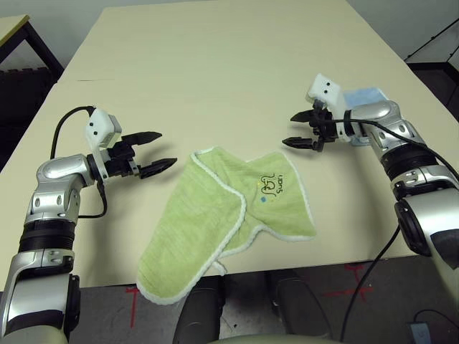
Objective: Fold the towel and set it aside.
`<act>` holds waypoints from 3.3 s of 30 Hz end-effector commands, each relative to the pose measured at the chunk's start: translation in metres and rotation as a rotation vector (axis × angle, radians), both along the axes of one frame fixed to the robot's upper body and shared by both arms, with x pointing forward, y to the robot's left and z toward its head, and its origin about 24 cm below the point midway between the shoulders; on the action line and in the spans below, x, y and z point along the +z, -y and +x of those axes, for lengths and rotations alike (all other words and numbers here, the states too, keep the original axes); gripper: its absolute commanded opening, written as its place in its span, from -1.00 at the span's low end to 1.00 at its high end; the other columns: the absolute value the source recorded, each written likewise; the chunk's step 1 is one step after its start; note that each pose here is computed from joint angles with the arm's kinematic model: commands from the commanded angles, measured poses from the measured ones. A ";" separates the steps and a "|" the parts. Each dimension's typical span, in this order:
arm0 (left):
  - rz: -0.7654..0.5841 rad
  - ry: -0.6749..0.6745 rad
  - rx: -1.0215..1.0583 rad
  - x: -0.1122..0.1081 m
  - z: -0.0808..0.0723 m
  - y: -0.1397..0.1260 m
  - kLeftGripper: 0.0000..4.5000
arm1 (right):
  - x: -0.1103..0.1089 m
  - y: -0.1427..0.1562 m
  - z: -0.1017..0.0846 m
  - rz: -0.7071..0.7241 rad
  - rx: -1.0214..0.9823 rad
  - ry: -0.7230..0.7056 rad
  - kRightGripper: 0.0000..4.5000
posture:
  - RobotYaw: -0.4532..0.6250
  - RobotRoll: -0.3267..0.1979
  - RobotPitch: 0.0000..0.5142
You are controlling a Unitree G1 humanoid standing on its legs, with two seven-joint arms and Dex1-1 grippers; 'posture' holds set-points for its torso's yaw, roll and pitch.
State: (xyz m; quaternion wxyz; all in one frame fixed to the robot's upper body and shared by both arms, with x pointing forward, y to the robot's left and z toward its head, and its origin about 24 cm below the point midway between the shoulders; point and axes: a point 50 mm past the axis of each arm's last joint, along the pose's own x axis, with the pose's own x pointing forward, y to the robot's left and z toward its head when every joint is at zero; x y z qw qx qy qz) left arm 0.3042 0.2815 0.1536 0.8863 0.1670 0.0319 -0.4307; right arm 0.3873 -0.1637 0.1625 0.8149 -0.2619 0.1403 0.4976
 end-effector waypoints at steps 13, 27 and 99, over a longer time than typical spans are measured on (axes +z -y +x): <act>-0.024 -0.006 -0.002 -0.001 -0.005 0.006 0.99 | -0.014 -0.014 -0.003 -0.139 0.089 0.069 0.99 | -0.16 0.25 -0.24; -0.035 -0.003 0.007 0.000 -0.004 0.010 0.99 | -0.014 -0.015 -0.005 -0.218 0.159 0.110 0.99 | -0.16 0.25 -0.26; -0.244 0.033 0.063 0.009 0.037 0.048 1.00 | 0.220 -0.082 -0.019 0.653 0.166 0.995 -0.98 | -0.28 0.25 -0.34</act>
